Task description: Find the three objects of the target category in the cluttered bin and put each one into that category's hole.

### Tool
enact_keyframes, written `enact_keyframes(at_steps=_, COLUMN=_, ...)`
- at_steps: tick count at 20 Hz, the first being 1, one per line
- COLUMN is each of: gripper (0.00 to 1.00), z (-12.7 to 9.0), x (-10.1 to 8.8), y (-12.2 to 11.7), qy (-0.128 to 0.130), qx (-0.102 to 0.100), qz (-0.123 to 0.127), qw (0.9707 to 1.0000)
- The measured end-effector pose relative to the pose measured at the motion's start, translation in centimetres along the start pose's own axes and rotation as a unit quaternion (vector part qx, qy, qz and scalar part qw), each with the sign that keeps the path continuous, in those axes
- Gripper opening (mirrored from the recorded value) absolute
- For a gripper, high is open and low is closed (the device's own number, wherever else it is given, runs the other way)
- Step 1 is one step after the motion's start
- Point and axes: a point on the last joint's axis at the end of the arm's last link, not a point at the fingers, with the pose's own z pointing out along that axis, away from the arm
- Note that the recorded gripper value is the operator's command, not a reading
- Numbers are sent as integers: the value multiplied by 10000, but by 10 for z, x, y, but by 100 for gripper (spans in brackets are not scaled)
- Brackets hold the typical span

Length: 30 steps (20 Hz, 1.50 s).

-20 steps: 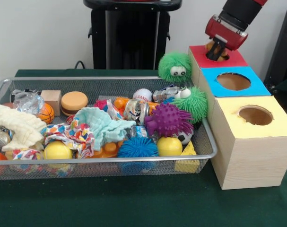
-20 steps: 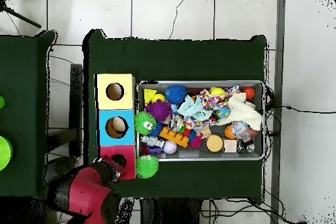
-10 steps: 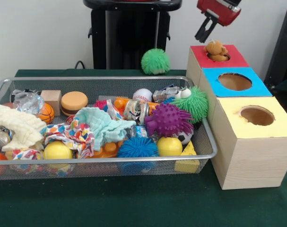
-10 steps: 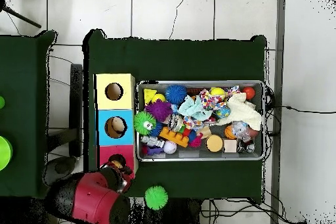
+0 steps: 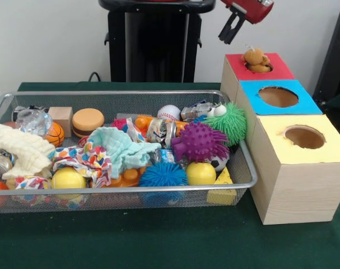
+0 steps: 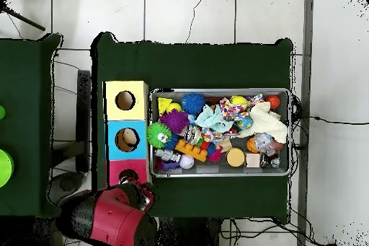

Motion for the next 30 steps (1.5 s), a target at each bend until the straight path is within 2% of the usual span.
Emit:
enact_keyframes(at_steps=16, gripper=0, z=8, x=-3, y=-6, qy=123, qx=17, qz=57, qw=9999)
enact_keyframes(at_steps=20, gripper=0, z=9, x=1, y=-3, qy=165, qx=-9, qz=27, qw=9999)
enact_keyframes(at_steps=28, gripper=0, z=13, x=27, y=10, qy=415, qx=-127, qz=-104, qw=9990)
enact_keyframes(at_steps=30, gripper=0, z=14, x=28, y=12, qy=430, qx=-148, qz=-109, qw=9989)
